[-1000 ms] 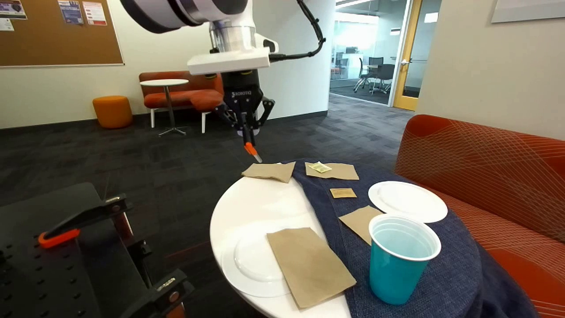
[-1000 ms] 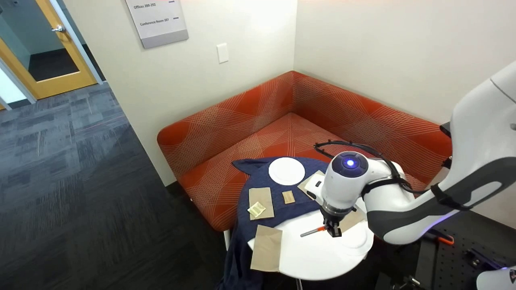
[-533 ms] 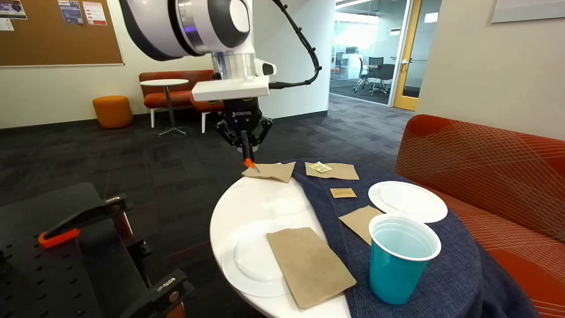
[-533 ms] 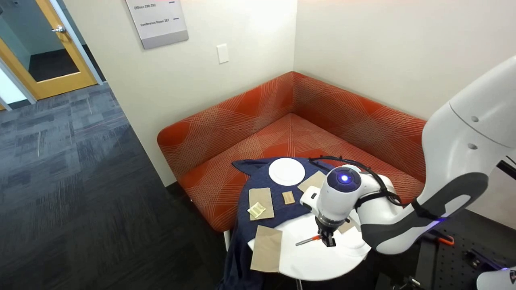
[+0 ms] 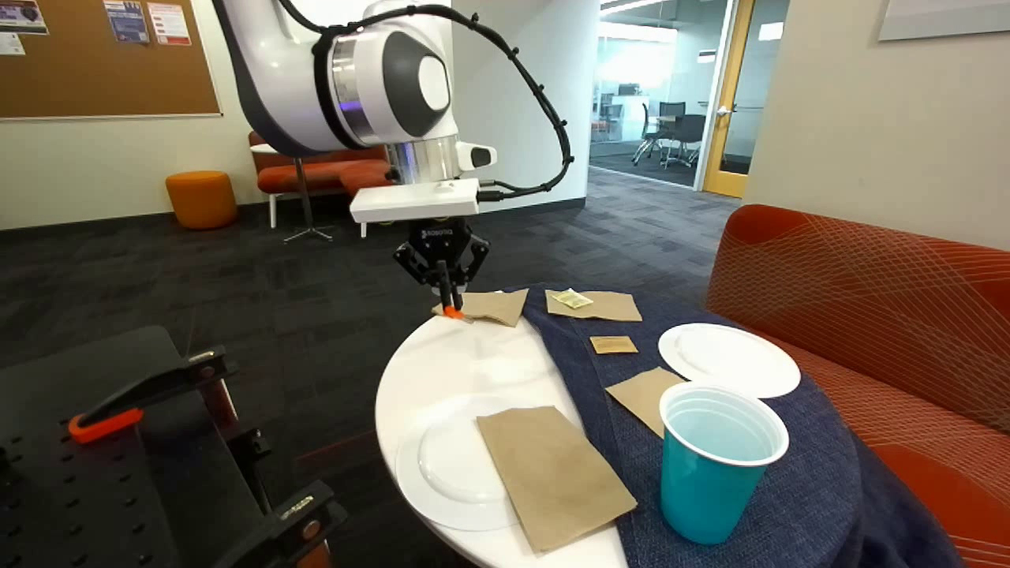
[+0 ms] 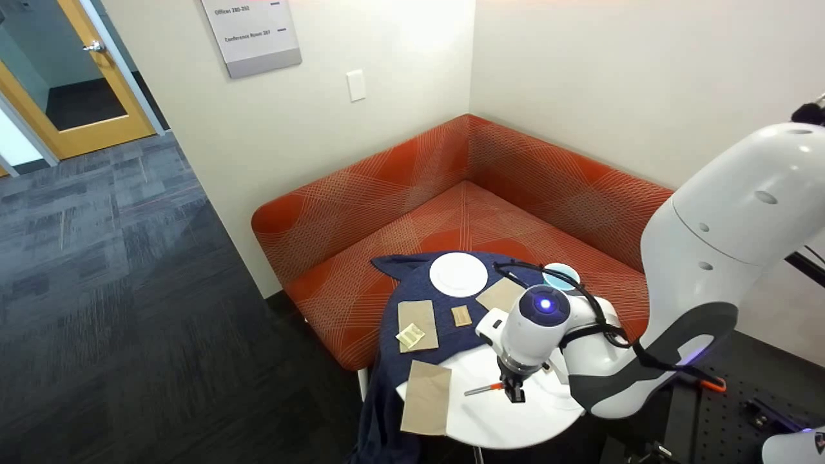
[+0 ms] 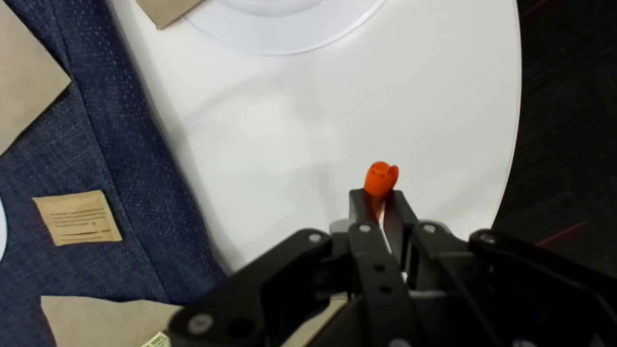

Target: Remove the marker from the cup and place it on the table and move the cup to the left

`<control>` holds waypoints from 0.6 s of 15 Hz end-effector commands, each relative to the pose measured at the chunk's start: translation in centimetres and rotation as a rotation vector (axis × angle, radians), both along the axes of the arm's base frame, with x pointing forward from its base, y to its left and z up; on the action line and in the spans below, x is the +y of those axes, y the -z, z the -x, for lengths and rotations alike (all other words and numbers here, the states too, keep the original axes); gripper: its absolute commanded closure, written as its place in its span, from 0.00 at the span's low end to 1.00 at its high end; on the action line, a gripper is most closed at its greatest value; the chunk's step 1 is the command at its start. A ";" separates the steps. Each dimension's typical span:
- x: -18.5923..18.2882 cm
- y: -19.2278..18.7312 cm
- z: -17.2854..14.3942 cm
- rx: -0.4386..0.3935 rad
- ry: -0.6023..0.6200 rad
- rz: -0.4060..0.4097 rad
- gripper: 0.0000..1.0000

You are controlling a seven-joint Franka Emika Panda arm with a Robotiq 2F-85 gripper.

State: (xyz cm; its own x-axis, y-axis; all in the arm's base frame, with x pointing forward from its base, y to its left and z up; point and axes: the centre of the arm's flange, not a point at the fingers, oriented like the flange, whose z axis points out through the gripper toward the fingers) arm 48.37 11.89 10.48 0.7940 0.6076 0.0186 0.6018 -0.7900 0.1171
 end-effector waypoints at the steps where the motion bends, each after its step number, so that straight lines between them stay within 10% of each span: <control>1: -0.3 1.7 0.5 -0.002 0.017 0.007 0.97; 9: -1.0 2.7 1.4 0.040 0.038 0.046 0.24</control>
